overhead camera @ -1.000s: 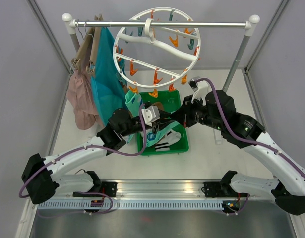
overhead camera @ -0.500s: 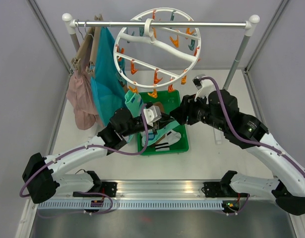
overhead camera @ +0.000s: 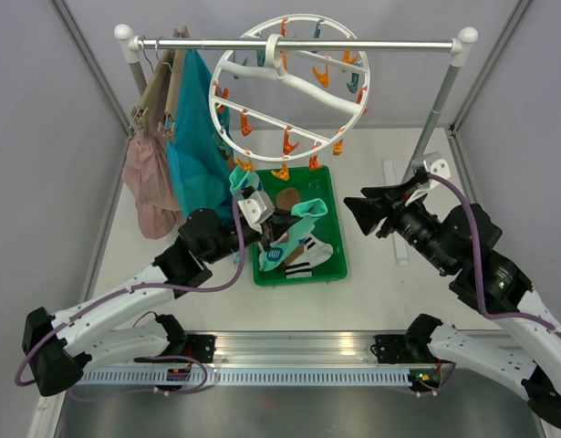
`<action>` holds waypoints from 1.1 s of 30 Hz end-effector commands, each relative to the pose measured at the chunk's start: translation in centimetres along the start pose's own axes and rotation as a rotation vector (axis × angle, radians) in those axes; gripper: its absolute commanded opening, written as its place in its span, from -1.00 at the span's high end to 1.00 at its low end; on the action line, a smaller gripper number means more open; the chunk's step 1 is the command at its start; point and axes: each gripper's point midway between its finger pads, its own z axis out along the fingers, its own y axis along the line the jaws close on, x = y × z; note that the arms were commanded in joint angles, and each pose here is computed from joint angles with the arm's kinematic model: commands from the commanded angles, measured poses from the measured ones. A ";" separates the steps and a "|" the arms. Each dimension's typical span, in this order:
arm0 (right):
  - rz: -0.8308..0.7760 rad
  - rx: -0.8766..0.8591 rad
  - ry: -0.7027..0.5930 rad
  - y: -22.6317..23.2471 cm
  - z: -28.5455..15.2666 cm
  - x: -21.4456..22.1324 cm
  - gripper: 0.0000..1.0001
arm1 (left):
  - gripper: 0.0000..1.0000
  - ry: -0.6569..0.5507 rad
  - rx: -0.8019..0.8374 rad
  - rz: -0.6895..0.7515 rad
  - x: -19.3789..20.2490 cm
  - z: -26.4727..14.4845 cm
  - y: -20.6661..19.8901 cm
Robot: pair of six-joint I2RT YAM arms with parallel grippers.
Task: Clip the socks to the hanger
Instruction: Pick up the sock from the bin.
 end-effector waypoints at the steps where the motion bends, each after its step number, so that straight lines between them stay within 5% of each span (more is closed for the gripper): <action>1: -0.102 -0.078 -0.142 1.0 1.3 -1.5 -0.13 | 0.95 -0.006 -0.112 -0.049 -1.3 -2.2 1.2; 7: -0.224 -0.264 -0.131 3.8 3.9 1.0 -0.16 | 0.95 0.032 -0.198 -0.054 -1.7 -4.4 2.3; 19: -0.259 -0.355 -0.222 6.0 5.4 0.7 -0.28 | 0.95 0.174 -0.415 -0.149 -0.2 -7.9 4.9; 33: -0.383 -0.213 -0.283 6.7 8.6 1.0 -0.32 | 0.95 0.200 -0.543 -0.155 -1.6 -11.4 6.3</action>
